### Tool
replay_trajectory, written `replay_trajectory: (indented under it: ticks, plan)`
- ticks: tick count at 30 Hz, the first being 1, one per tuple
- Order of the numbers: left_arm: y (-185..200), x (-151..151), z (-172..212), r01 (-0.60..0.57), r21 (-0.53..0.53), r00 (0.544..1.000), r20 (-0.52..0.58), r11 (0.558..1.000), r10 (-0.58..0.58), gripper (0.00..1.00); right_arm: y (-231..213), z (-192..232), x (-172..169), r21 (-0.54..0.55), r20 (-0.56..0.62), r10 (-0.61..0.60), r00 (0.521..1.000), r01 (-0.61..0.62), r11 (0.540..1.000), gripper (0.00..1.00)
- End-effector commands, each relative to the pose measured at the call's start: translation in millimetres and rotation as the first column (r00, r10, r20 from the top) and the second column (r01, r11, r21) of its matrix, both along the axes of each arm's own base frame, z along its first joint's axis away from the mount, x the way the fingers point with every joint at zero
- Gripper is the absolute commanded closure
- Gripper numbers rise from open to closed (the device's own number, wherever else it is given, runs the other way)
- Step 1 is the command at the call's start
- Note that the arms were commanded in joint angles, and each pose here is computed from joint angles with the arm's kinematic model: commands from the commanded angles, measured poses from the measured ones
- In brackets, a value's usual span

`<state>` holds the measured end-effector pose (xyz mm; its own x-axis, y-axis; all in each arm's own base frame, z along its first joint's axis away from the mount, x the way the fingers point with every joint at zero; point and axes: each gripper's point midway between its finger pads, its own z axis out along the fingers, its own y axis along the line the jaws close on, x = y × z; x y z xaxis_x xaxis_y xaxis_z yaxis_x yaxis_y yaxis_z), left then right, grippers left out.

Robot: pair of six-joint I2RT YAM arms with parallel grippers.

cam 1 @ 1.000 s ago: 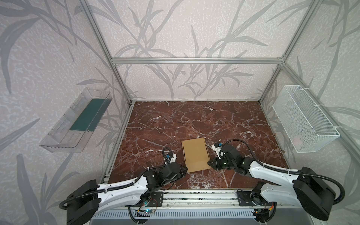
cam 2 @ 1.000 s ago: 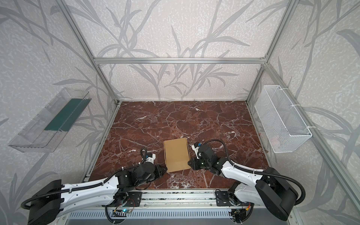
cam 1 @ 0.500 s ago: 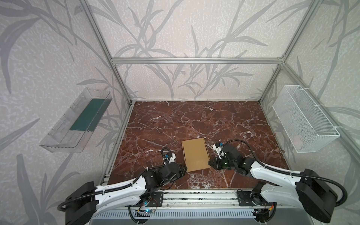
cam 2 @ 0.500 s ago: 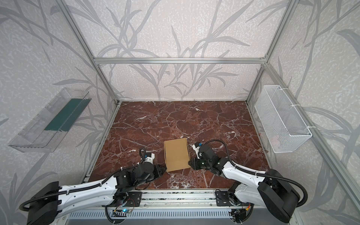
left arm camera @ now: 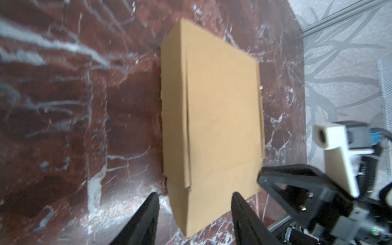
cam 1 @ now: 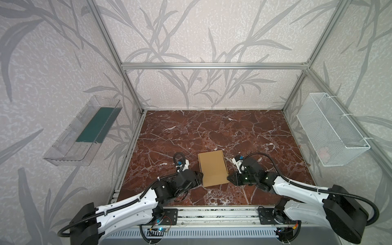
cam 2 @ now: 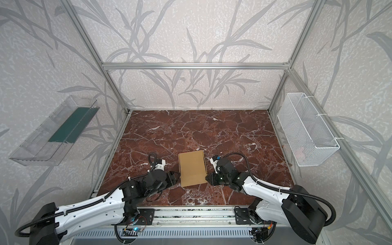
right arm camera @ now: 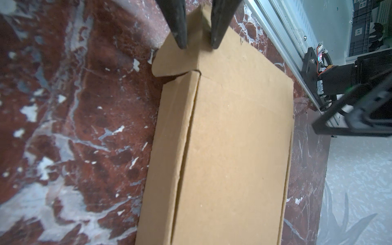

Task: Fold the paper box
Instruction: 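Open the left gripper and lift it away, farther from the robot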

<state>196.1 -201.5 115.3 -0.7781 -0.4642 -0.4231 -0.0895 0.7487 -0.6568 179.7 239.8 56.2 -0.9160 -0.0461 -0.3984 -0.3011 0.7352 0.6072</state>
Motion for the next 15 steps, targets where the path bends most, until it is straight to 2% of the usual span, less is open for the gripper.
replay_trajectory:
  ticks: [1,8,11,15]
  plan:
    - [14,18,5,0.024,0.109,1.000,0.006,0.994,-0.025,0.42,0,-4,-3,0.005,-0.023,0.000,1.000,0.000,1.000,0.77]
    - [16,76,19,0.044,0.201,0.999,-0.016,0.979,-0.041,0.39,0,-2,-2,0.009,-0.024,-0.004,1.000,0.004,1.000,0.77]
    - [14,102,13,0.065,0.246,0.997,-0.056,0.967,-0.053,0.37,0,-2,-2,0.008,-0.022,-0.006,1.000,0.007,1.000,0.76]
    - [8,129,3,0.100,0.248,0.990,-0.121,0.964,-0.072,0.37,0,-2,-2,0.001,-0.022,-0.003,1.000,0.003,1.000,0.76]
